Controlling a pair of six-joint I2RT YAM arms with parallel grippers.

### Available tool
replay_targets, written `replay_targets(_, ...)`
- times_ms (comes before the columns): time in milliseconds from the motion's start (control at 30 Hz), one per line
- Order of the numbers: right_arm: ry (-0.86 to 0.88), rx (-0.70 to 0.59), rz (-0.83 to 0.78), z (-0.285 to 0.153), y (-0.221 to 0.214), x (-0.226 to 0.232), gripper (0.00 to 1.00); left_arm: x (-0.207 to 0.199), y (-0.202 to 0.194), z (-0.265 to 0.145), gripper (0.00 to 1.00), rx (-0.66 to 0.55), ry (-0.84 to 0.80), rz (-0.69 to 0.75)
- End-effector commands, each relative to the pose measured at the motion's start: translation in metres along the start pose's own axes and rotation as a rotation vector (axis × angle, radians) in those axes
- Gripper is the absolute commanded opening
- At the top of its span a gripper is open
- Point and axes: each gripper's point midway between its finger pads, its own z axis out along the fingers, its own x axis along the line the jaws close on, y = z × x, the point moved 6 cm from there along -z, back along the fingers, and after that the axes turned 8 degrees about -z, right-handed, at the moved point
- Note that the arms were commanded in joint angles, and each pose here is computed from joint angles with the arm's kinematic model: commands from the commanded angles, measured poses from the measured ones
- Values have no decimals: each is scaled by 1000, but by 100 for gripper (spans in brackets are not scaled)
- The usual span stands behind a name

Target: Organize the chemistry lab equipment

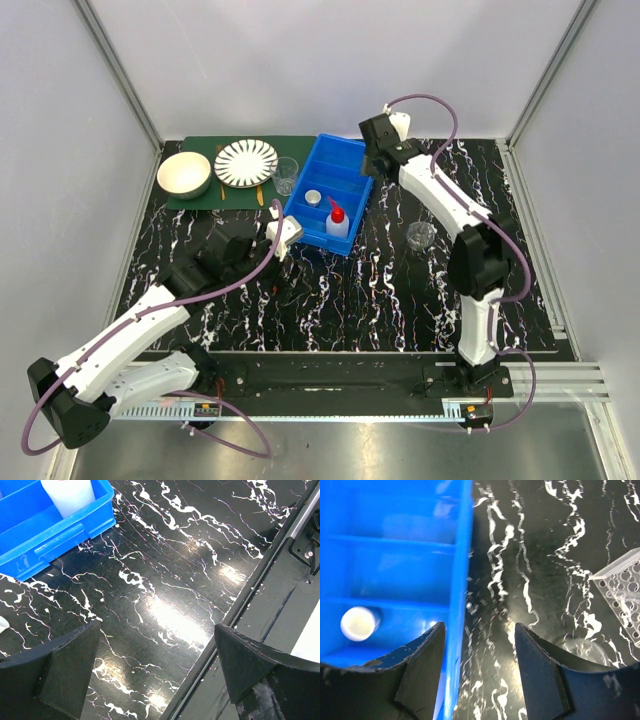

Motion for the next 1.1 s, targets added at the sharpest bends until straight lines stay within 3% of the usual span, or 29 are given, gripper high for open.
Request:
replay_targets(0, -66, 51, 45, 38, -4, -8, 63, -2, 9, -3, 99, -49, -7, 11)
replay_targets(267, -41, 95, 49, 74, -9, 5, 63, -1, 7, -1, 99, -39, -4, 8)
replay_targets(1067, 56, 186, 63, 92, -37, 22, 57, -1, 7, -1, 99, -38, -3, 8)
